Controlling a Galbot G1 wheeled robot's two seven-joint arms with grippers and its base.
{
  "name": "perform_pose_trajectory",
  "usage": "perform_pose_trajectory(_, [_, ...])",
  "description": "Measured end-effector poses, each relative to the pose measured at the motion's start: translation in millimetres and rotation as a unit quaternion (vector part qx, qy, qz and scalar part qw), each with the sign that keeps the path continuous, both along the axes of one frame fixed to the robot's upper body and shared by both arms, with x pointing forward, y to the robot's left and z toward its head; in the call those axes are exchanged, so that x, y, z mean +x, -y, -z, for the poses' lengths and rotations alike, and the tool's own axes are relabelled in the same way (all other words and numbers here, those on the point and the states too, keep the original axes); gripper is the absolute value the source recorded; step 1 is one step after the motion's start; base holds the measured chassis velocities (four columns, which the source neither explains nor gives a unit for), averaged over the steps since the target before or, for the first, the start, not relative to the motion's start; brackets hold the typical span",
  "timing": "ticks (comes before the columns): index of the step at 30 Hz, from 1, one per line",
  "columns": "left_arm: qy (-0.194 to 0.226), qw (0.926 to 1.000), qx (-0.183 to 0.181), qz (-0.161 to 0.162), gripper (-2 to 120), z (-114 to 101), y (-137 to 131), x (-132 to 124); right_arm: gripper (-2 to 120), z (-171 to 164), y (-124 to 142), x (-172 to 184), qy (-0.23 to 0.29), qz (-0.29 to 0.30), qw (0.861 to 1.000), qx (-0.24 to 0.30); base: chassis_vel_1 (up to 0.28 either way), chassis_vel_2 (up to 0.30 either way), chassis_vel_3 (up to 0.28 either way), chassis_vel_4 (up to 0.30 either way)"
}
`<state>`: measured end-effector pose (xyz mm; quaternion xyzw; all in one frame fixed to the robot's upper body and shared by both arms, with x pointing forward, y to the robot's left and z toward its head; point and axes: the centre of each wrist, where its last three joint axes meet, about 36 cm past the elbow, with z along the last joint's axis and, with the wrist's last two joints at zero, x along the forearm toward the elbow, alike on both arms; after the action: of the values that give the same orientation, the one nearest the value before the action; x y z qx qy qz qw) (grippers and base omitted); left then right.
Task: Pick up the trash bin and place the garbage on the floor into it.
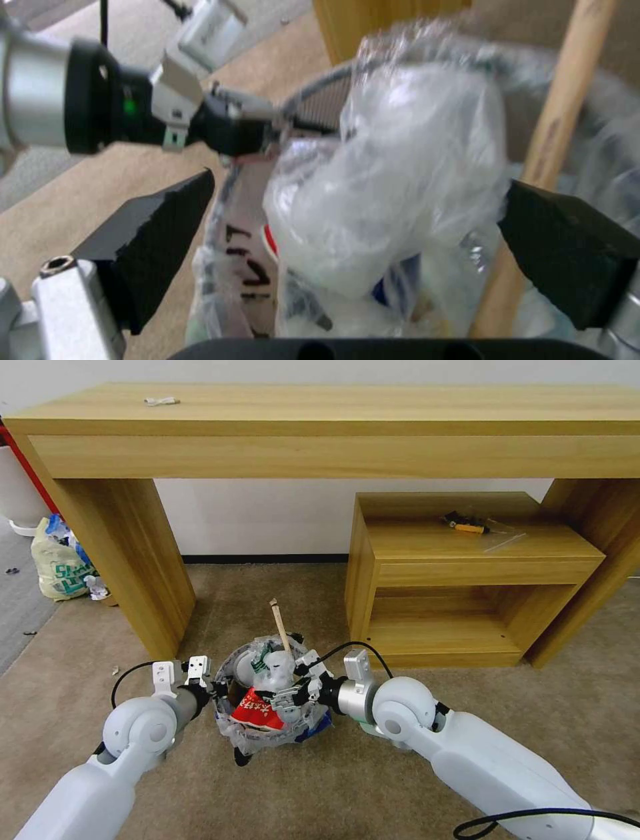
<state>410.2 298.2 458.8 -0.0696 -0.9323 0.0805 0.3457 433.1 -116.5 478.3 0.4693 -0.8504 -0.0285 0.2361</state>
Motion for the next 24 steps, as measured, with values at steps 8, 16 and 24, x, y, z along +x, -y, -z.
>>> perform_pose_trajectory(8, [-0.003, 1.0, 0.003, -0.003, 0, 4.6, -3.6, -0.4, 100, -19.9, 4.2, 9.2, 0.033, 0.013, 0.999, 0.019, 0.0, 0.0, 0.0, 0.0])
perform_pose_trajectory(16, [-0.006, 1.0, 0.004, -0.007, 0, 7.2, -5.9, 0.5, 100, -50.5, 25.4, 11.2, 0.069, 0.036, 0.996, 0.049, 0.0, 0.0, 0.0, 0.0])
perform_pose_trajectory(24, [-0.007, 0.9998, 0.009, -0.017, 0, 6.5, -15.8, -0.3, 100, -51.5, 80.3, -12.8, 0.118, 0.122, 0.984, 0.053, 0.0, 0.0, 0.0, 0.0])
